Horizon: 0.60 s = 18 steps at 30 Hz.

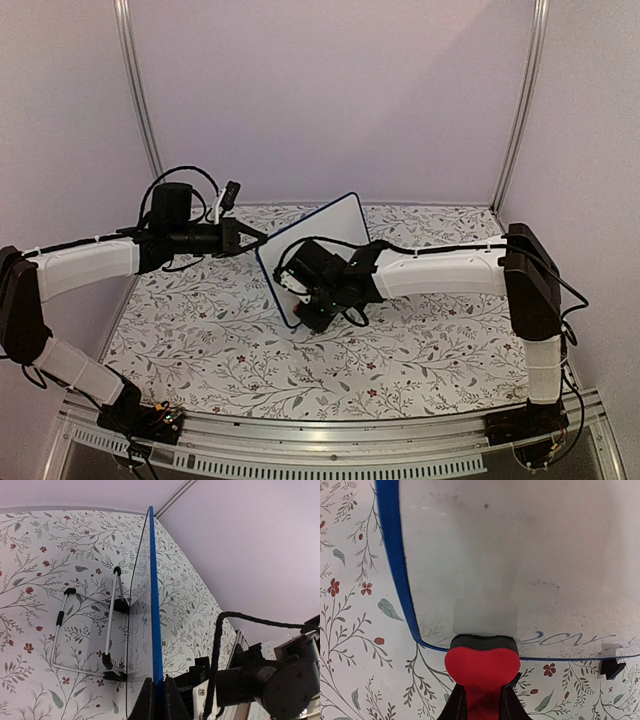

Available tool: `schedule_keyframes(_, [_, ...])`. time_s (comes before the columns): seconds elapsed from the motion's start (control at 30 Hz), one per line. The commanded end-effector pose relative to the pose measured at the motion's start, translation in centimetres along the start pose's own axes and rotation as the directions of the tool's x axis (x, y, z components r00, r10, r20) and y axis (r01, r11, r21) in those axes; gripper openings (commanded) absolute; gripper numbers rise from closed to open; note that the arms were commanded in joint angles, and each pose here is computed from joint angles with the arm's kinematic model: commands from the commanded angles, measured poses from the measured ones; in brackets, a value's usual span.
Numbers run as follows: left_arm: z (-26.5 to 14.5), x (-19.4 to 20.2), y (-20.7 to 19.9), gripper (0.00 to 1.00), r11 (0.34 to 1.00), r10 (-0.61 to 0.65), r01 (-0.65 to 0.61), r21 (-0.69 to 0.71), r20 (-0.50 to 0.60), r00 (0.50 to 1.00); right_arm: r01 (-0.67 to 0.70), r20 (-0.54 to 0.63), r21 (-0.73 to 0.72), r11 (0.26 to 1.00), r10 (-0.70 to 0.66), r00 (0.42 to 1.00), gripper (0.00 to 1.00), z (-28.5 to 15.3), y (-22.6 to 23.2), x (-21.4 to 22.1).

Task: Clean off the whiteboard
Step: Erase the whiteboard at the center of the board.

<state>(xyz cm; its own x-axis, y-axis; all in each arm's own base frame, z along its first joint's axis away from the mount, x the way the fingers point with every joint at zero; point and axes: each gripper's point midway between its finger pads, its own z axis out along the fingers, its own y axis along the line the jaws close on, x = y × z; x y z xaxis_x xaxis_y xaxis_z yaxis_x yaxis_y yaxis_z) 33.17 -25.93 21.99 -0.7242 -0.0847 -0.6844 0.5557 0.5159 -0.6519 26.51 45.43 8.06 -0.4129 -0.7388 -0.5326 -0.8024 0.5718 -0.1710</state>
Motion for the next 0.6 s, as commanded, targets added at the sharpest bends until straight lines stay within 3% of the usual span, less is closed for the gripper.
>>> schedule_keyframes(0.0, [-0.9,-1.5,-1.9,0.0,0.997,0.042,-0.045,0.056,0.05,0.998,-0.002,0.0,0.008,1.0,0.002,1.0,0.03,-0.2,-0.4,0.3])
schedule_keyframes(0.2, [-1.0,-1.7,-2.2,0.0,0.997,0.049,-0.052,0.065,0.057,0.997,0.006,-0.065,0.013,1.0,-0.005,0.998,0.03,1.4,-0.2,2.5])
schedule_keyframes(0.57, [-1.2,-2.0,-2.8,0.0,0.996,0.001,-0.005,0.084,0.055,0.998,-0.022,-0.045,0.042,0.999,0.024,0.999,0.03,1.8,-0.9,2.0])
